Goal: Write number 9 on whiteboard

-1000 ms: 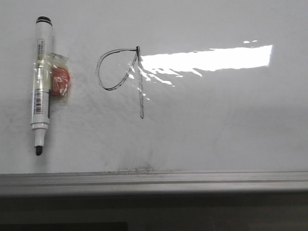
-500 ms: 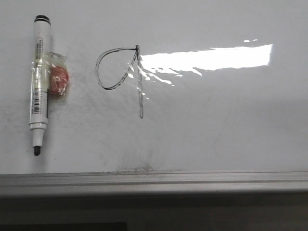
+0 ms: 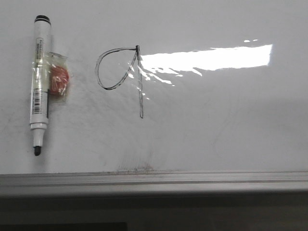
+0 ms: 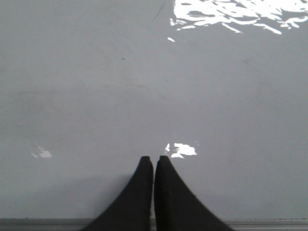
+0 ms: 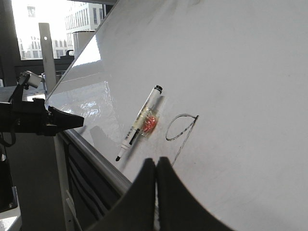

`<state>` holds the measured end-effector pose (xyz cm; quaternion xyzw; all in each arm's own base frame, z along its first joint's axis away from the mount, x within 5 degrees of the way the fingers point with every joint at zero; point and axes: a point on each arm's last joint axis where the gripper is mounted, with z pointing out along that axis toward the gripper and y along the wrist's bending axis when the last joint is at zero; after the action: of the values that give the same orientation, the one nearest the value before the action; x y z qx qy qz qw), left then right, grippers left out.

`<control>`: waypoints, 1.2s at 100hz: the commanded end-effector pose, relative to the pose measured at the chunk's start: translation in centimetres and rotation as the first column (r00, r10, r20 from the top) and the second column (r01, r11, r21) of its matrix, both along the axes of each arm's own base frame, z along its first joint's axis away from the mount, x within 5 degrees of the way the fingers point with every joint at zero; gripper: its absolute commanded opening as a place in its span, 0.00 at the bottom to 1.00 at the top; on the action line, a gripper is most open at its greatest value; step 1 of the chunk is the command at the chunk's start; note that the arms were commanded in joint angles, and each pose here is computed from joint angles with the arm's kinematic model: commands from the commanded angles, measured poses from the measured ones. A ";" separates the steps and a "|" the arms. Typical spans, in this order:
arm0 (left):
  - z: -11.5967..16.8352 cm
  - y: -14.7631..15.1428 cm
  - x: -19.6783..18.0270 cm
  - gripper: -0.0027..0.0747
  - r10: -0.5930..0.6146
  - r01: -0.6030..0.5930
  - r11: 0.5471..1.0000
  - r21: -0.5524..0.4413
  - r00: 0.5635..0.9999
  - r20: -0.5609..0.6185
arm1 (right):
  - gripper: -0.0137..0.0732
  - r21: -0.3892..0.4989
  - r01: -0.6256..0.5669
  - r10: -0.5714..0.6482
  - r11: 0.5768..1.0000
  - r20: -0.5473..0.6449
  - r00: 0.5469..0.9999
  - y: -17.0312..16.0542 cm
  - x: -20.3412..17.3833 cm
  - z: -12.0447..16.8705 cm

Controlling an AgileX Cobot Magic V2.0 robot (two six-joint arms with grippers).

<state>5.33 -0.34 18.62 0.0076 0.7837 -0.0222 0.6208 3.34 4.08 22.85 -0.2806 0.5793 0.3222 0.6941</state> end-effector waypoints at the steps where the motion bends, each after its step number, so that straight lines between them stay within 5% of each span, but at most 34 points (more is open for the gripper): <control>1: -0.8 0.0 0.0 0.01 0.005 -0.004 1.000 -0.022 0.999 0.033 | 0.08 0.082 0.017 -0.024 0.996 0.091 0.996 -0.4 -0.2 1.5; 18: -0.8 0.0 0.0 0.01 0.005 -0.004 1.000 -0.022 0.999 0.033 | 0.08 0.173 0.149 -0.178 0.974 0.164 0.970 -0.8 0.3 0.6; 29: -0.8 0.0 0.0 0.01 0.005 -0.004 1.000 -0.022 0.999 0.033 | 0.08 0.109 0.334 -0.346 0.936 0.113 0.932 -1.3 1.2 0.1; 51: -0.8 0.0 0.0 0.01 0.005 -0.004 1.000 -0.022 0.999 0.033 | 0.08 -0.057 0.690 -0.692 0.722 -0.057 0.720 -3.3 2.7 -1.9; 70: -0.8 0.0 0.0 0.01 0.005 -0.004 1.000 -0.022 0.999 0.033 | 0.08 -0.198 0.782 -0.806 0.591 -0.184 0.562 -4.4 2.5 -3.7; 93: -0.8 0.0 0.0 0.01 0.005 -0.004 1.000 -0.022 0.999 0.033 | 0.08 -0.276 0.789 -0.833 0.550 -0.256 0.491 -4.7 1.9 -4.9; 120: -0.8 0.0 0.0 0.01 0.005 -0.004 1.000 -0.022 0.999 0.033 | 0.08 -0.284 0.787 -0.835 0.548 -0.240 0.495 -4.7 1.9 -4.9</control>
<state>5.33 -0.34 18.62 0.0075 0.7837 -0.0225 0.6208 5.34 -0.58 18.05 0.0422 0.7844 -0.0333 0.6179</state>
